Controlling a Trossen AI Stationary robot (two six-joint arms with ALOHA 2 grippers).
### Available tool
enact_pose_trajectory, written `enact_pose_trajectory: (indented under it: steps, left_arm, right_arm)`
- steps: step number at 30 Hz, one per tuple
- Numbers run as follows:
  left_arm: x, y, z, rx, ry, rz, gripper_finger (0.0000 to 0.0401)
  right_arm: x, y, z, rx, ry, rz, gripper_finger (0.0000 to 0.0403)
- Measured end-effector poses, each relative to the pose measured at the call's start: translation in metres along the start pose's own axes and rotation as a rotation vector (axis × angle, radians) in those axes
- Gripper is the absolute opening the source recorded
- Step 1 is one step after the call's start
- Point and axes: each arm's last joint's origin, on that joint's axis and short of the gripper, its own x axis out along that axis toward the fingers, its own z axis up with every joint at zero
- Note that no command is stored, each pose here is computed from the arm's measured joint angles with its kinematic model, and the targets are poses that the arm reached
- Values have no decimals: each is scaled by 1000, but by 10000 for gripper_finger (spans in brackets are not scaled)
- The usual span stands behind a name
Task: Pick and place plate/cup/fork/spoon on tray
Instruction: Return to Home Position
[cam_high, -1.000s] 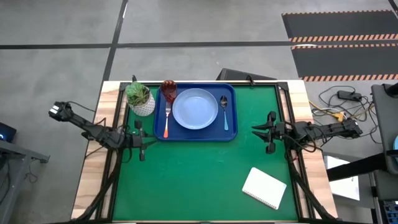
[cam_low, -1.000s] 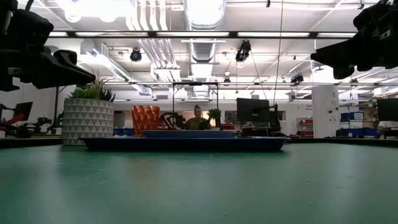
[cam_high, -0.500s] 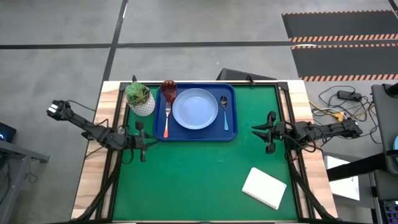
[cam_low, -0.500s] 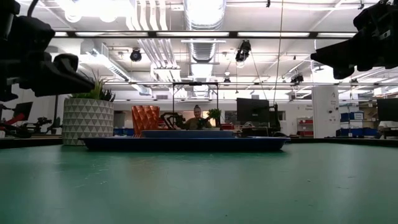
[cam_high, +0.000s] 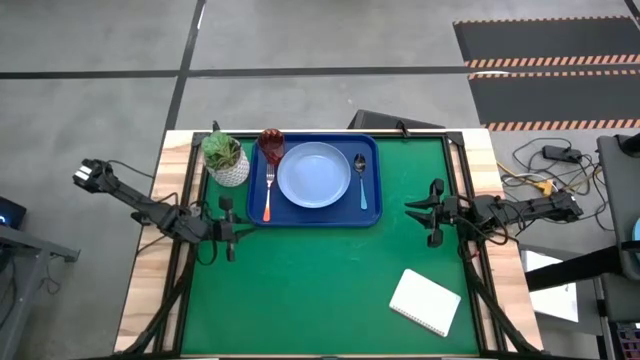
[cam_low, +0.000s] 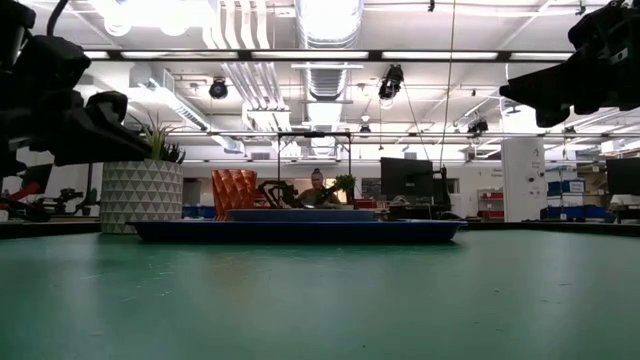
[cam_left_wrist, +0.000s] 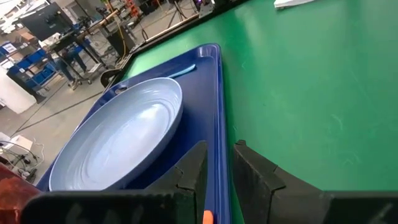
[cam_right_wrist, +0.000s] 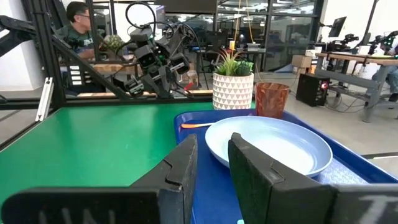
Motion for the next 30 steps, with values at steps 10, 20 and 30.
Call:
enact_pose_trajectory:
  steps: [10, 20, 30]
  left_arm:
    - [2, -2, -2, 19, 25, -6, 54]
    - [3, -3, -4, 35, 47, -11, 54]
    - [4, -4, -6, 51, 68, -16, 54]
  right_arm:
    - [0, 0, 0, 0, 0, 0, 82]
    - [0, 0, 0, 0, 0, 0, 82]
    - [0, 0, 0, 0, 0, 0, 82]
